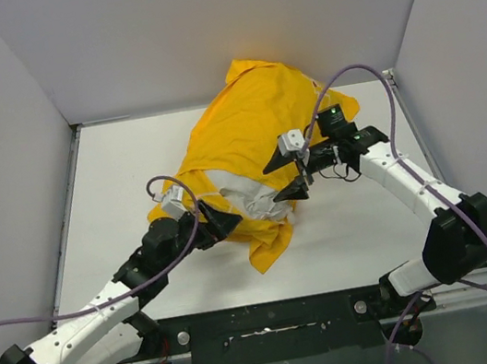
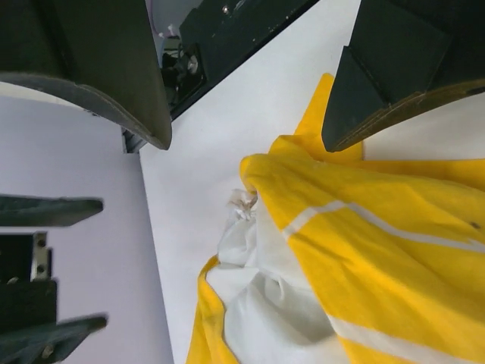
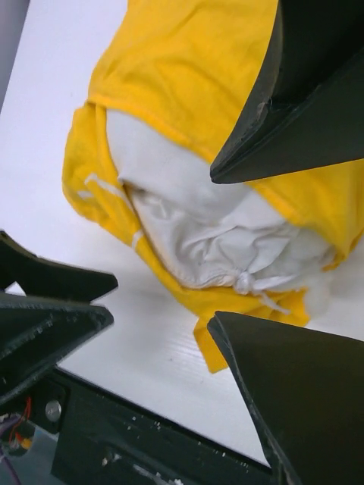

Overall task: Put the pillow into the pillowcase
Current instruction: Stuff the pillow into the pillowcase.

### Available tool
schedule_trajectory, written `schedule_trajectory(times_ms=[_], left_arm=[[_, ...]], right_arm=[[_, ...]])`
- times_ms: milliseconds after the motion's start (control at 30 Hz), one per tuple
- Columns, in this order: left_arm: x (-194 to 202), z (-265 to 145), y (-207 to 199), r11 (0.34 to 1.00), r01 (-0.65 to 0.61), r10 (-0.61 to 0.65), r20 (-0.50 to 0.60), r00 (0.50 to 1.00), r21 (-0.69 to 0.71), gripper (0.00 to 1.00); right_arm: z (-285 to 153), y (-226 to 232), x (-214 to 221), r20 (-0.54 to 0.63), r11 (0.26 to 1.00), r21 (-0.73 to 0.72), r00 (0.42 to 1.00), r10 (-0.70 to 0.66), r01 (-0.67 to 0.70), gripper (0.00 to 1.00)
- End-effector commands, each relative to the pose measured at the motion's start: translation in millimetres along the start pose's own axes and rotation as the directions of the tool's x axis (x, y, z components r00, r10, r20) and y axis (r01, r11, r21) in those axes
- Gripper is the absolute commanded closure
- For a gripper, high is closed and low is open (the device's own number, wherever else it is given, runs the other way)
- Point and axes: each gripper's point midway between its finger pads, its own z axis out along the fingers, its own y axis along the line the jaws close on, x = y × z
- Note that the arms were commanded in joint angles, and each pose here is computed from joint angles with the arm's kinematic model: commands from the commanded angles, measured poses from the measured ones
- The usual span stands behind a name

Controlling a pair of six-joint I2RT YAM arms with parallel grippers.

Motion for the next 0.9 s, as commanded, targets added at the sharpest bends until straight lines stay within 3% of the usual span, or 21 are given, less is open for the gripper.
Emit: schedule_trajectory(times_ms=[0, 200, 400, 567, 700, 767, 867], left_arm=[[-2, 18, -19, 0.998, -0.027, 0.033, 0.113, 0.993, -0.048, 0.26], [15, 44, -15, 0.984, -0.083, 0.094, 0.063, 0.994, -0.156, 0.27], [18, 64, 1, 0.968, -0.08, 0.097, 0.06, 0.994, -0.239, 0.3], [29, 70, 5, 0.966, -0.069, 0.077, 0.02, 0.997, -0.249, 0.68], [35, 61, 3, 0.976, -0.049, 0.05, 0.0, 0.999, -0.214, 0.89], [36, 55, -2, 0.982, -0.047, 0.046, -0.009, 0.999, -0.181, 0.96], [40, 43, -11, 0.991, -0.072, 0.068, -0.041, 0.997, -0.116, 1.0]], right_arm=[[-14, 10, 8, 0.028, 0.991, -0.017, 0.991, -0.132, 0.132, 0.3], [-5, 25, 48, -0.009, 0.952, -0.06, 0.954, -0.301, 0.3, 0.32], [10, 17, 85, -0.128, 0.939, -0.103, 0.932, -0.339, 0.328, 0.3], [17, 2, 103, -0.22, 0.944, -0.062, 0.918, -0.33, 0.325, 0.29], [24, -7, 122, -0.303, 0.947, -0.049, 0.899, -0.316, 0.317, 0.31], [28, -11, 135, -0.354, 0.944, -0.052, 0.878, -0.322, 0.325, 0.39], [33, -24, 147, -0.426, 0.948, -0.02, 0.855, -0.295, 0.317, 0.64]])
